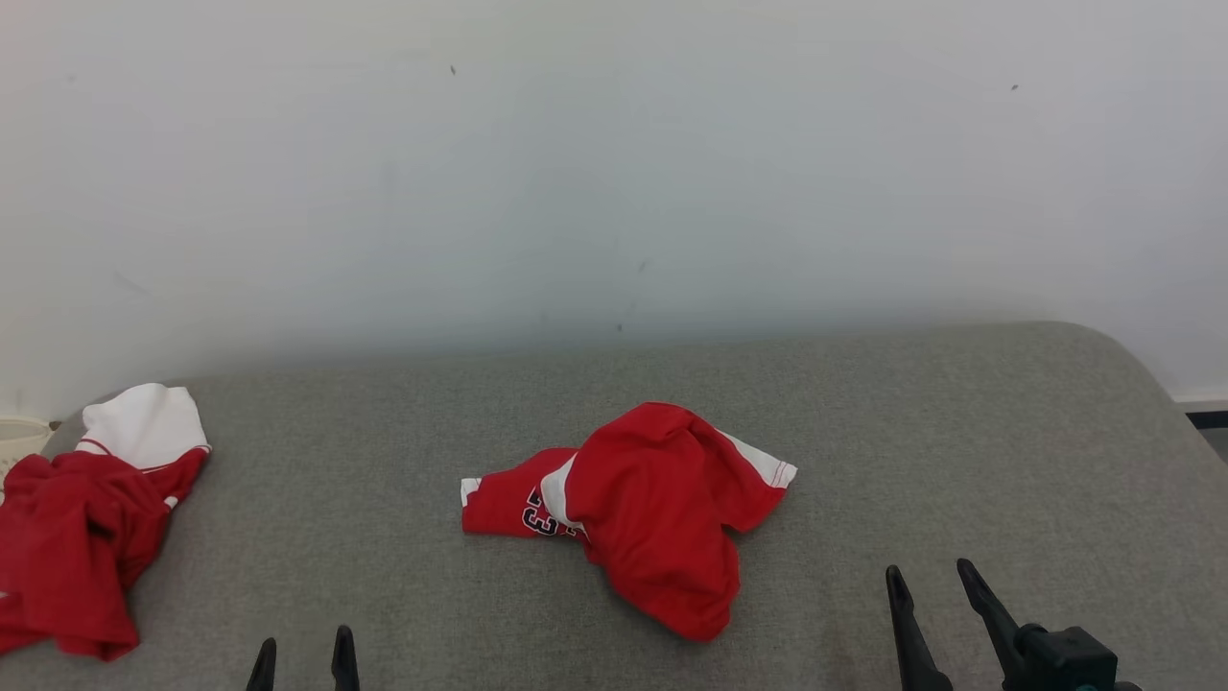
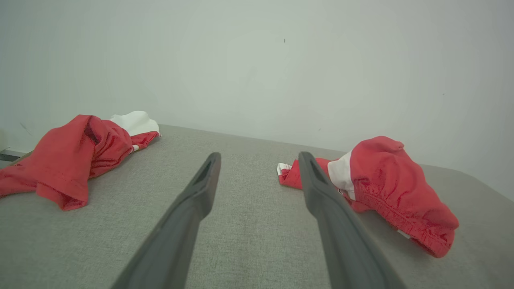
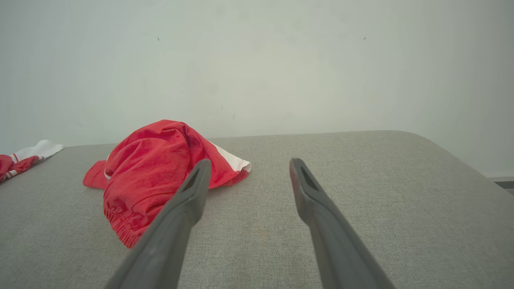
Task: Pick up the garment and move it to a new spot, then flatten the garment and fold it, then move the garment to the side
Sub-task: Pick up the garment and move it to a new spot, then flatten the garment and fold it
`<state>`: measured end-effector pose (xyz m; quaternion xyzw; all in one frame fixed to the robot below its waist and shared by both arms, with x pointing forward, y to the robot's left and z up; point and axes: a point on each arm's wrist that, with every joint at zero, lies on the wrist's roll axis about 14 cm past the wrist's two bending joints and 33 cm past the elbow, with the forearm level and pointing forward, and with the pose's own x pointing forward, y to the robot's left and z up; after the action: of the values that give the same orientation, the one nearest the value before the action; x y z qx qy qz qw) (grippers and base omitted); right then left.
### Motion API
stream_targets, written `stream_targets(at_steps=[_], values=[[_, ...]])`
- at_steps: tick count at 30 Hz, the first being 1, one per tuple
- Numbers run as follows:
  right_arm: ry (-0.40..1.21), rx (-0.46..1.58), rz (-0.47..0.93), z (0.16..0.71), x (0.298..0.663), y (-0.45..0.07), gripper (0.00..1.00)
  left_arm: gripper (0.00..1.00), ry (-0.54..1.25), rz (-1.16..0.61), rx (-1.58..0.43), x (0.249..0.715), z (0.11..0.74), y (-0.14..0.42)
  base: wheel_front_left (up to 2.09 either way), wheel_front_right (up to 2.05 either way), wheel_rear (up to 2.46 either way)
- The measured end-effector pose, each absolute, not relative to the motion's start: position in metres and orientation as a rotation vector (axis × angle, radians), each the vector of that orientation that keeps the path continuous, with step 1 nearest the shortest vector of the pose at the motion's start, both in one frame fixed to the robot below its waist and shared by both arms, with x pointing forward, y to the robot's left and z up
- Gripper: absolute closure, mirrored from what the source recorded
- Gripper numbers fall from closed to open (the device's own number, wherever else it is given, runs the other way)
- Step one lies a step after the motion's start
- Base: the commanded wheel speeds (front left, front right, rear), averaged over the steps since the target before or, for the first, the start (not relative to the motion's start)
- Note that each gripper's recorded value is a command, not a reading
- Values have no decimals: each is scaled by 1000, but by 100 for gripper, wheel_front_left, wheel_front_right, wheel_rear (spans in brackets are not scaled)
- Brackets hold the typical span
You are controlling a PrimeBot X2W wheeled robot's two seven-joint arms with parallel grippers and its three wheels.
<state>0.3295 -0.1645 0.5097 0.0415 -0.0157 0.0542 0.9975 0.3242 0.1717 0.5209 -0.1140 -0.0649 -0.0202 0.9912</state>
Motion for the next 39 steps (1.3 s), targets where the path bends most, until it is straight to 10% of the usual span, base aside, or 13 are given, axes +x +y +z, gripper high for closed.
stream_targets(at_steps=[39], values=[[-35, 78, 109, 504, 328, -163, 0, 0, -4, -149, -203, 319, 489, 148, 0, 0, 0]])
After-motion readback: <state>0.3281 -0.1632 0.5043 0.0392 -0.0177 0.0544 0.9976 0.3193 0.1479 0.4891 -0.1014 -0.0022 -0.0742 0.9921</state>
